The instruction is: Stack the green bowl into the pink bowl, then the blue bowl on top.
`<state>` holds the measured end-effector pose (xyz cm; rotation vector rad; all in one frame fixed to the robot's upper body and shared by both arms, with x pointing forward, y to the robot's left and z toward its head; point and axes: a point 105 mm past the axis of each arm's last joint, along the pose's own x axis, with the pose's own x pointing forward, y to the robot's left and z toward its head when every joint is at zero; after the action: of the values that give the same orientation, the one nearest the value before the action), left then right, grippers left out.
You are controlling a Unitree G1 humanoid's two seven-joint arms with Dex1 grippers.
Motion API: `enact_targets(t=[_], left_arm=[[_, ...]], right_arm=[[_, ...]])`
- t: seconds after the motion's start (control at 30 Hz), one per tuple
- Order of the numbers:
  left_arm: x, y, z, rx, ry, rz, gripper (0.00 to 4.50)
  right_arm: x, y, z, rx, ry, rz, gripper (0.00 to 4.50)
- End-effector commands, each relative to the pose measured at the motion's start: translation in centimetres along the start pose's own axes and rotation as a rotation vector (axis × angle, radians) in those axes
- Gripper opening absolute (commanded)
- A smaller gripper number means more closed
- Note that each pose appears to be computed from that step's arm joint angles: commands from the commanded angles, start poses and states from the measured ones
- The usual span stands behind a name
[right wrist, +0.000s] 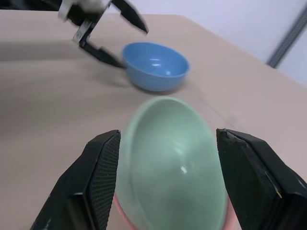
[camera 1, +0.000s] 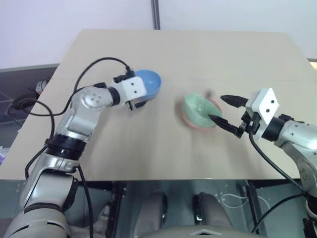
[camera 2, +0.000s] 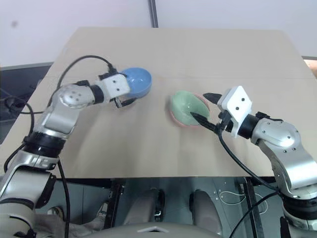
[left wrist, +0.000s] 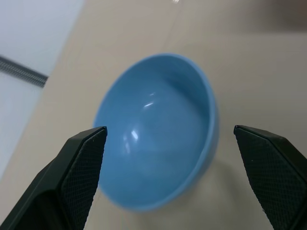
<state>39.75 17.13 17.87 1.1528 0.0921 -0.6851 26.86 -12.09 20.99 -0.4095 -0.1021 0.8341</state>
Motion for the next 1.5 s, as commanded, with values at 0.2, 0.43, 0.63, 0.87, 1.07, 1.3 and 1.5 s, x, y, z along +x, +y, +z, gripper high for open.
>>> enact_targets(t=[0.2, 0.43, 0.63, 0.87, 1.07, 1.3, 1.5], left_arm=[[2.3, -0.6, 0.9, 0.140, -0.025, -0.057, 1.41], [1.3, 0.9, 6.4, 0.025, -0.302, -0.062, 0.19], [-1.3, -0.2, 13.9, 0.087, -0.604, -0.203, 0.19], [-1.7, -1.5, 16.7, 0.178, -0.713, -0.381, 0.19], [-1.3, -1.9, 17.3, 0.233, -0.754, -0.491, 0.19], [-0.8, -2.4, 18.1, 0.293, -0.803, -0.509, 3.00], [-2.6, 0.4, 16.5, 0.039, -0.835, -0.389, 3.96]], right_arm=[[-1.7, -0.4, 0.9, -0.039, -0.012, -0.128, 3.65], [-2.7, -1.1, 0.6, -0.046, 0.008, -0.201, 3.65], [-5.7, -1.0, -0.8, -0.019, 0.084, -0.303, 3.65], [-10.7, 1.9, -2.8, 0.095, 0.202, -0.327, 3.65], [-12.4, 2.6, -2.4, 0.151, 0.165, -0.360, 3.65], [-11.9, 3.1, -1.8, 0.146, 0.125, -0.330, 3.65], [-9.8, 3.4, -1.9, 0.181, 0.088, -0.264, 3.65]])
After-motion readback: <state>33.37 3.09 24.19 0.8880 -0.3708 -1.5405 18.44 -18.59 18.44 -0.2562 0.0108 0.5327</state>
